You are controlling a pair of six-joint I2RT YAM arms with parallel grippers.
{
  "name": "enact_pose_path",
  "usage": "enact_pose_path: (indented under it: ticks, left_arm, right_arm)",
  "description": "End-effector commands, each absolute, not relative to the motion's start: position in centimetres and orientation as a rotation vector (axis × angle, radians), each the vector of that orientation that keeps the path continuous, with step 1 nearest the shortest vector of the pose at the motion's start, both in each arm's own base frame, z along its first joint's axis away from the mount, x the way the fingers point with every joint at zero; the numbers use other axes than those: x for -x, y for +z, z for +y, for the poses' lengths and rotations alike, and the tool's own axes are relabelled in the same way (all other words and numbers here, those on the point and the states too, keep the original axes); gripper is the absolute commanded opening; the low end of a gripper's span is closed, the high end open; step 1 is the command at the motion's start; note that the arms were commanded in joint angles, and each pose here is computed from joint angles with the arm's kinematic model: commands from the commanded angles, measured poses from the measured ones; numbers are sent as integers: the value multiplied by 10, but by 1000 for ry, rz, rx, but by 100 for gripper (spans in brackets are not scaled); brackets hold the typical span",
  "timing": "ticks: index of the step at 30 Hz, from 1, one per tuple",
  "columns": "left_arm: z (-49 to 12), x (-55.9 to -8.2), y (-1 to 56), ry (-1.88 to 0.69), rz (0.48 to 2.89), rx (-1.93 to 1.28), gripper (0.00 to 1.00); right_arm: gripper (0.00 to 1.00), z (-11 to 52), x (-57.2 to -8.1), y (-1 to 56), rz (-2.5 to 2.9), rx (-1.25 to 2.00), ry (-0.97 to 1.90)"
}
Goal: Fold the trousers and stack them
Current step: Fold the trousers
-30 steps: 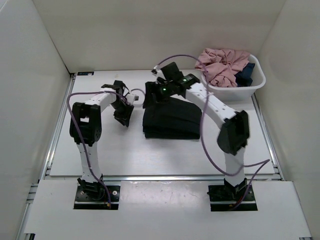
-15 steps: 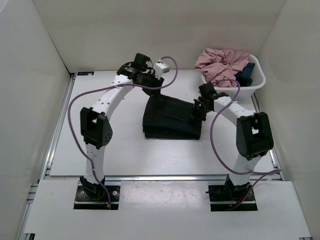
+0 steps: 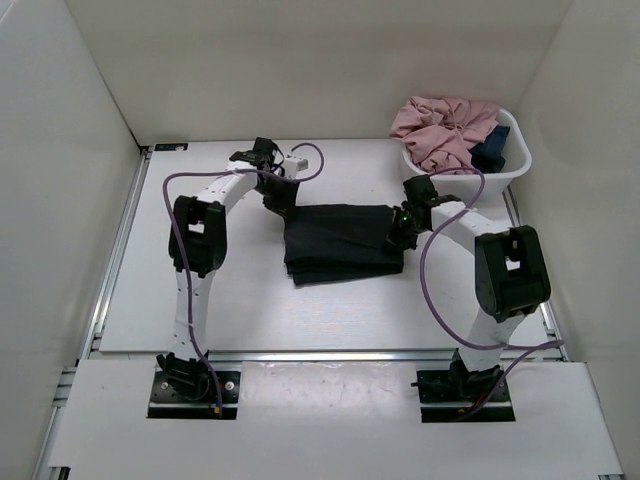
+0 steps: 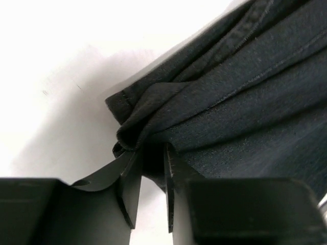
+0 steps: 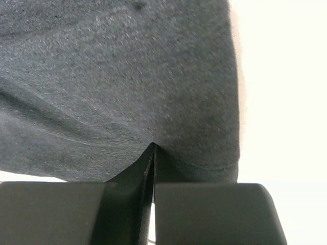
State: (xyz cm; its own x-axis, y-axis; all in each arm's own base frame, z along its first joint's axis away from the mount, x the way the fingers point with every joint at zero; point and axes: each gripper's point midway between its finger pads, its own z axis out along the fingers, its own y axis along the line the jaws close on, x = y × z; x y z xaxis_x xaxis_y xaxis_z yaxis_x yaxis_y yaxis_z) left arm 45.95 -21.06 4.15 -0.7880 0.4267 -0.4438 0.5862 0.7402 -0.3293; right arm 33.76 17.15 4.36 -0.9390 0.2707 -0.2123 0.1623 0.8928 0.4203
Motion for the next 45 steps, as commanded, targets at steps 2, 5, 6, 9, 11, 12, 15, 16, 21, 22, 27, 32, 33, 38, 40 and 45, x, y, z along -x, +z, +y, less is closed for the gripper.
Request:
enact_pose_path:
  ticks: [2, 5, 6, 9, 11, 12, 15, 16, 21, 22, 27, 32, 33, 38, 40, 45]
  left_arm:
    - [-189, -447, 61, -571, 2592, -822, 38]
    - [-188, -449, 102, -538, 2500, -833, 43]
    - [-195, -446, 126, -513, 2432, -880, 43]
    - [-204, -429, 148, -489, 2373, -956, 44]
    - [-218, -401, 147, -526, 2373, -1019, 44]
    - [-225, -387, 143, -566, 2381, -1047, 44]
    - [-234, -337, 106, -604, 2468, -1166, 43]
    - [-233, -316, 85, -618, 2527, -1207, 43]
    - [-229, -290, 46, -566, 2588, -1257, 43]
    - [-228, -288, 41, -530, 2592, -1270, 43]
    - [-205, -278, 8, -414, 2665, -1290, 41]
    - [-188, -268, -5, -315, 2668, -1345, 41]
    - [-186, -262, -5, -298, 2657, -1381, 41]
    - [-181, -268, 1, -241, 2614, -1402, 43]
    - [-186, -277, 11, -241, 2572, -1399, 43]
    - [-192, -286, 45, -242, 2533, -1383, 48]
  right_arm:
    - [3, 151, -335, 67, 2771, -213, 452]
    - [8, 160, -349, 99, 2693, -170, 517]
    - [9, 163, -355, 107, 2674, -188, 542]
    - [11, 176, -382, 133, 2579, -223, 613]
    - [11, 187, -398, 126, 2580, -239, 661]
    - [11, 189, -404, 122, 2587, -252, 663]
    - [8, 195, -421, 100, 2628, -318, 660]
    - [6, 195, -424, 86, 2647, -373, 646]
    - [0, 191, -438, 55, 2662, -542, 617]
    - [0, 193, -440, 53, 2655, -578, 627]
    - [0, 162, -451, 41, 2572, -799, 425]
    - [0, 140, -452, 56, 2415, -969, 341]
    - [0, 138, -451, 59, 2391, -967, 342]
    - [0, 153, -450, 72, 2395, -869, 363]
    - [0, 162, -446, 90, 2395, -769, 374]
    - [3, 155, -418, 147, 2304, -738, 293]
